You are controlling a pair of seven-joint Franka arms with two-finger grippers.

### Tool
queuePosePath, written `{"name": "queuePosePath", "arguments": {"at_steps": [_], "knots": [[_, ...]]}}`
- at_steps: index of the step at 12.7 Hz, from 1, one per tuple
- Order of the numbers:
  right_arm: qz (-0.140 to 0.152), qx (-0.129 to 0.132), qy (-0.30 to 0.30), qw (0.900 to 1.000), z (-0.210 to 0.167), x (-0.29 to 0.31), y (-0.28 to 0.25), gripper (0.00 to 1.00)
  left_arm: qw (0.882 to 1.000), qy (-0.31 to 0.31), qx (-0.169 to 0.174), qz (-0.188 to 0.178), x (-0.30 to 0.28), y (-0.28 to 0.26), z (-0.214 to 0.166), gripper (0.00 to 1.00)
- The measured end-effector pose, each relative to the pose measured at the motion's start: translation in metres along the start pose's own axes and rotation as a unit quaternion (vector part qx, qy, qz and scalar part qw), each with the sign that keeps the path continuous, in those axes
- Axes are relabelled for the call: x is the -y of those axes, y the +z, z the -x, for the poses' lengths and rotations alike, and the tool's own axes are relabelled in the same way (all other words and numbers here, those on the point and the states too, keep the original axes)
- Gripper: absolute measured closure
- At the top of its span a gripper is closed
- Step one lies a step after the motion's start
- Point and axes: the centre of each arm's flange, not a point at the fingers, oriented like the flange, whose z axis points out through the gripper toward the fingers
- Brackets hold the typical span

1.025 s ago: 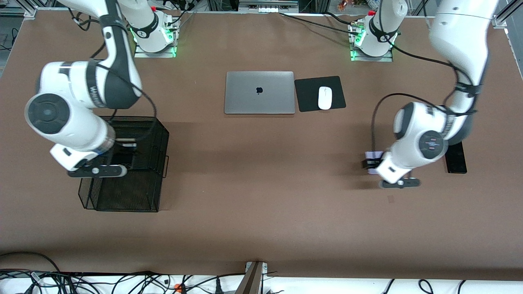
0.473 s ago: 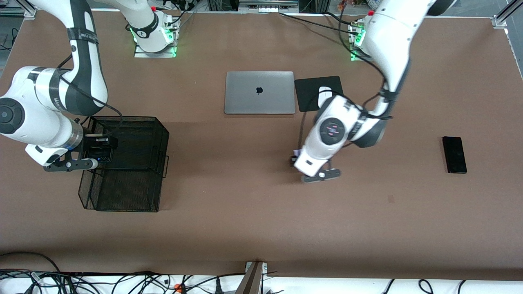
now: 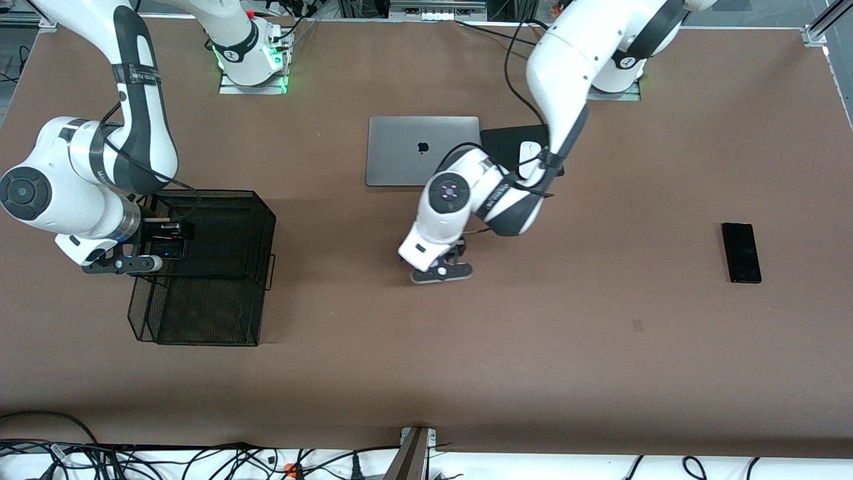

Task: Place phones with both arms
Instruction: 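Drop the flip phone in the basket while the left gripper sets down the white phone, then grasp the white phone with the right gripper while the left gripper reaches the tall phone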

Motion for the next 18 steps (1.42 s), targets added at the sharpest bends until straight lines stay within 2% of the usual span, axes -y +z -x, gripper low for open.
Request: {"name": "queuePosePath", "arguments": {"at_steps": [3, 4, 5, 7, 9, 11, 12, 15, 18], "knots": [[0.0, 0.002, 0.001, 1.0, 0.0, 0.0, 0.003, 0.18, 1.0, -0.008, -0.019, -0.005, -0.023, 0.031, 0.021, 0.15], [-0.001, 0.002, 0.002, 1.0, 0.001, -0.002, 0.003, 0.12, 1.0, -0.016, -0.024, -0.004, -0.027, 0.043, 0.026, 0.15], [-0.001, 0.001, 0.003, 1.0, 0.001, -0.003, 0.002, 0.12, 0.999, -0.023, -0.027, -0.004, -0.028, 0.051, 0.029, 0.15], [-0.001, -0.003, 0.002, 1.0, -0.001, -0.003, -0.002, 0.0, 0.999, -0.037, -0.031, -0.003, -0.03, 0.051, 0.029, 0.15], [0.0, -0.019, -0.003, 1.0, -0.007, 0.002, -0.017, 0.0, 0.998, -0.048, -0.035, 0.002, -0.032, 0.05, 0.029, 0.15], [-0.011, -0.036, -0.007, 0.999, -0.016, 0.016, -0.044, 0.0, 0.998, -0.055, -0.038, 0.003, -0.032, 0.049, 0.027, 0.0], [-0.024, -0.04, -0.007, 0.999, -0.019, 0.027, -0.059, 0.0, 0.997, -0.06, -0.04, 0.004, -0.031, 0.047, 0.026, 0.0], [-0.044, -0.049, -0.013, 0.998, -0.024, 0.076, -0.091, 0.0, 0.996, -0.073, -0.042, -0.008, -0.024, 0.038, 0.012, 0.0], [-0.051, -0.055, -0.039, 0.996, -0.023, 0.134, -0.099, 0.0, 0.994, -0.097, -0.029, -0.029, 0.012, -0.018, -0.042, 0.0]]}}
